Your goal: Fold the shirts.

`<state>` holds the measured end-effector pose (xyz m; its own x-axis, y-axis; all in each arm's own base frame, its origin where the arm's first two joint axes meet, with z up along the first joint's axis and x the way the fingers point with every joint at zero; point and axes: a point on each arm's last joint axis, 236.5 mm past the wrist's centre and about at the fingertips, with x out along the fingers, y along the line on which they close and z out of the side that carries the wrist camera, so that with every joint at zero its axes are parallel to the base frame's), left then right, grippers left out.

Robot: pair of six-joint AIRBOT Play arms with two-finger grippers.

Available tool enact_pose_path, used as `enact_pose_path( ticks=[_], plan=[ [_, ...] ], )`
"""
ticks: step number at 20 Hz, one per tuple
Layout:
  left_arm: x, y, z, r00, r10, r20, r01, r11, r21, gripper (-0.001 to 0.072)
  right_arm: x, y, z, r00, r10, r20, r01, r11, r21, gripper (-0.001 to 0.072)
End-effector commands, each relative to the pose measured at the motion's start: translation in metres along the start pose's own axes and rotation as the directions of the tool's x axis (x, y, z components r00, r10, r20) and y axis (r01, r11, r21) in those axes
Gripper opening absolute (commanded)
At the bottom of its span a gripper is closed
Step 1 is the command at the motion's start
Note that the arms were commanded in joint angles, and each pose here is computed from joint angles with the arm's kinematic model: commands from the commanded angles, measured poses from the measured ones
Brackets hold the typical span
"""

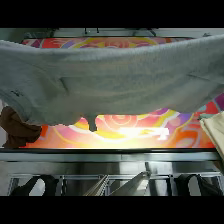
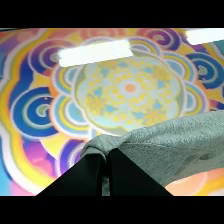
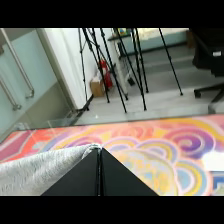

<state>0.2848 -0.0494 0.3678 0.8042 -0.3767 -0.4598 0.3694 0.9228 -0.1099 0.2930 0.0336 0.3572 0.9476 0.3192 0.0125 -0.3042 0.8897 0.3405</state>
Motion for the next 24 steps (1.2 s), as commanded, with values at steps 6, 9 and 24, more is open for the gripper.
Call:
enact_pose_path(
  ticks=[6, 9, 24],
  plan=[
    [0.263, 0.058, -0.061, 0.911, -0.294, -0.290, 0.248, 0.951, -0.188, 0.0016, 0.125, -0.149, -0.172, 0.931, -0.038, -0.363, 0.169, 0.927, 0.336, 0.0015],
    [0.356, 0.081, -0.116, 0.851, -0.358, -0.384, 0.254, 0.921, -0.295, 0.0016, 0.164, -0.210, -0.244, 0.915, -0.048, -0.401, 0.257, 0.835, 0.487, 0.0015],
    [0.466, 0.106, -0.214, 0.874, -0.291, -0.388, 0.126, 0.909, -0.398, 0.0017, 0.222, -0.285, -0.309, 0.951, -0.042, -0.307, 0.222, 0.781, 0.584, 0.0026]
  ],
)
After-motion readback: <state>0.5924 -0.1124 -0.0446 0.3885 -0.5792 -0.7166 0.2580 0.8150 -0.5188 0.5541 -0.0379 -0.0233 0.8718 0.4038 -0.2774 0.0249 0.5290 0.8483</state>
